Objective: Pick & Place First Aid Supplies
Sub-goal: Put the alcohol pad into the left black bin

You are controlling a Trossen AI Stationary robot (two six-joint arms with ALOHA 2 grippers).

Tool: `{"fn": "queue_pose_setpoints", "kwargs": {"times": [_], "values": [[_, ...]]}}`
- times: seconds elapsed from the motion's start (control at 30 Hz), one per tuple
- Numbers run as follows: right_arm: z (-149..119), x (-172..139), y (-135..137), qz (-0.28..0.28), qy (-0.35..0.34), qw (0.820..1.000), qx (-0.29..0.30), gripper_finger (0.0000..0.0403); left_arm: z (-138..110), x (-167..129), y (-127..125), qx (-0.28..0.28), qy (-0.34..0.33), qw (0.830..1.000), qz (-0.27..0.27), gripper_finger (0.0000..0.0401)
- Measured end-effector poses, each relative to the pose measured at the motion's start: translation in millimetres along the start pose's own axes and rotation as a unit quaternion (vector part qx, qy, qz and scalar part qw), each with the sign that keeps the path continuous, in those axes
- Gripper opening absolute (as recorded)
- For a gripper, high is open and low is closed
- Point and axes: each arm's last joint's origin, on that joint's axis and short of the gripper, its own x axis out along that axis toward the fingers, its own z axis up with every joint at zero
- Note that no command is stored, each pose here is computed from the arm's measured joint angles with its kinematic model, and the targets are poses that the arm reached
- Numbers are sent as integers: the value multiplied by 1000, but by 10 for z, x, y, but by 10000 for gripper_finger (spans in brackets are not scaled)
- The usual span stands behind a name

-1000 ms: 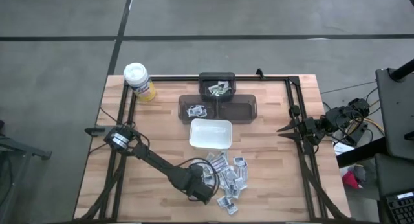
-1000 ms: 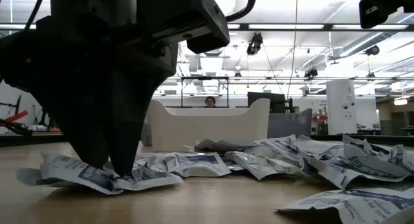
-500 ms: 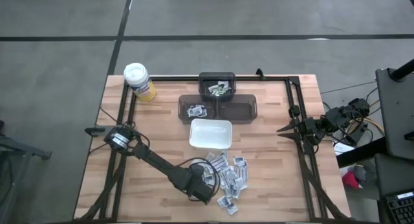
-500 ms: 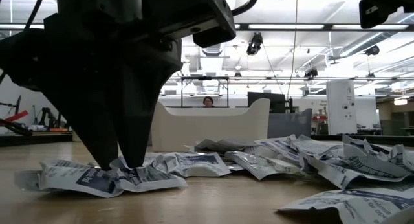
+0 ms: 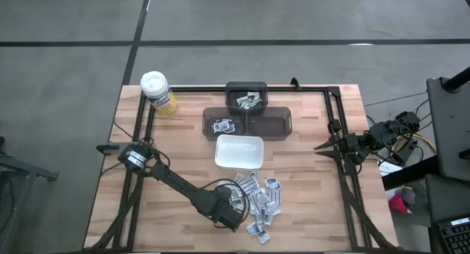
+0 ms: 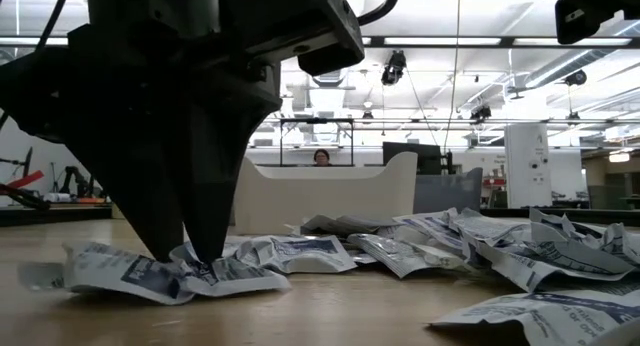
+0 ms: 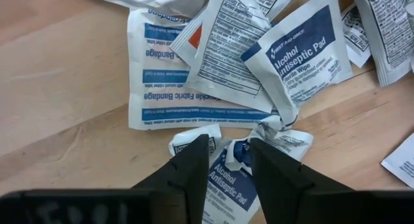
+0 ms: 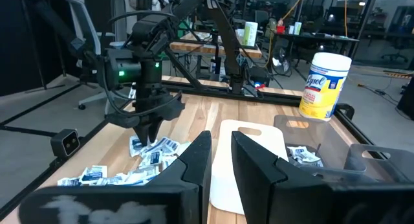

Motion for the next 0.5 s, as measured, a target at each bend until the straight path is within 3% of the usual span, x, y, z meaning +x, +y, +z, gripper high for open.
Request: {"fn": "queue_pose_setpoints", "kwargs": {"times": [0.27, 0.5], "values": [[0, 0, 0, 0, 0, 1000, 0, 59, 0, 1, -2, 0, 0, 1000, -1, 120], [0, 0, 0, 0, 0, 1000, 0, 59, 1, -1, -9, 3, -4, 1000, -6, 68]]}}
